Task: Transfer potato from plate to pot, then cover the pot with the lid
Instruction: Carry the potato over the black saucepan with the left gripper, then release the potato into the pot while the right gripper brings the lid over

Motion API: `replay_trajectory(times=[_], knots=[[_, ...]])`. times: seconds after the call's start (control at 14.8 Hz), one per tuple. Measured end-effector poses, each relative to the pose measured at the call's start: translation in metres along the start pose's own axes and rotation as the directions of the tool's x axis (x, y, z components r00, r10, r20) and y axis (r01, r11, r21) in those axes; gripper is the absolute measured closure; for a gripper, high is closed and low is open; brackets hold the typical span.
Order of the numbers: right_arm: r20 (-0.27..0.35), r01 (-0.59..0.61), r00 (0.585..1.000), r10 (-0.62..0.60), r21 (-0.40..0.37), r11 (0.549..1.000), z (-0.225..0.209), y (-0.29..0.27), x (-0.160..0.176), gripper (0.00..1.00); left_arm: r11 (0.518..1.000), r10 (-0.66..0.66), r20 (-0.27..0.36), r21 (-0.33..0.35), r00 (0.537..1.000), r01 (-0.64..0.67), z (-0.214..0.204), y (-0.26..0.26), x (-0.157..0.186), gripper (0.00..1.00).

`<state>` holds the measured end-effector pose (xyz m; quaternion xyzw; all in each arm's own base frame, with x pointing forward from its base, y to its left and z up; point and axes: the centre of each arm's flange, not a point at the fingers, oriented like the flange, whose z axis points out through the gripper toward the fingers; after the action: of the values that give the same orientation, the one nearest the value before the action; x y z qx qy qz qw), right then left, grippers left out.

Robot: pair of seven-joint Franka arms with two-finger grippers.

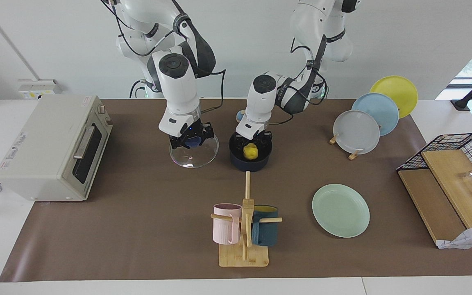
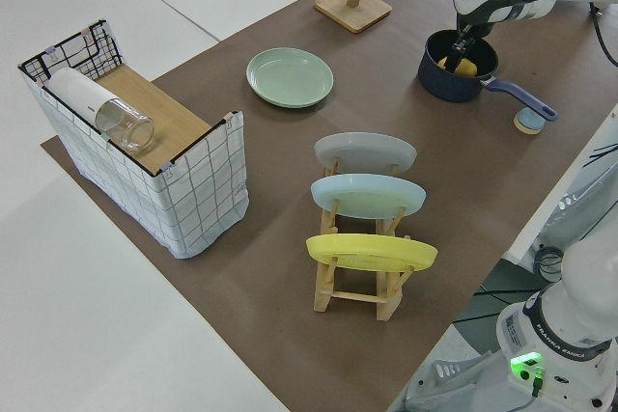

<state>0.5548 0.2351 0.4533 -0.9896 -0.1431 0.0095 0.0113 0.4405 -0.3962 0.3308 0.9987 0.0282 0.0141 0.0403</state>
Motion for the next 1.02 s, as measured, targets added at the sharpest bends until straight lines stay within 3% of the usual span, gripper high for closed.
replay_trajectory(times=[0.27, 0.47, 0.75, 1.02], knots=[[-0.007, -0.019, 1.0, 0.019, 0.001, 1.0, 0.001, 0.0, 0.001, 0.56, 1.0, -0.013, 0.0, 0.003, 1.0, 0.013, -0.026, -0.004, 0.01, 0.0], [-0.016, -0.028, 0.999, 0.028, 0.003, 1.0, 0.001, -0.005, 0.001, 0.56, 1.0, -0.026, 0.003, 0.009, 1.0, 0.026, -0.08, -0.031, 0.042, 0.0], [-0.062, -0.087, 0.994, 0.088, 0.024, 0.996, 0.002, -0.08, -0.005, 0.56, 0.998, -0.06, -0.022, -0.002, 0.998, 0.06, -0.19, -0.113, 0.093, 0.0], [-0.077, -0.143, 0.986, 0.145, 0.035, 0.989, 0.018, -0.185, -0.013, 0.56, 1.0, 0.023, -0.023, 0.013, 0.999, -0.022, -0.277, -0.233, 0.113, 0.0]])
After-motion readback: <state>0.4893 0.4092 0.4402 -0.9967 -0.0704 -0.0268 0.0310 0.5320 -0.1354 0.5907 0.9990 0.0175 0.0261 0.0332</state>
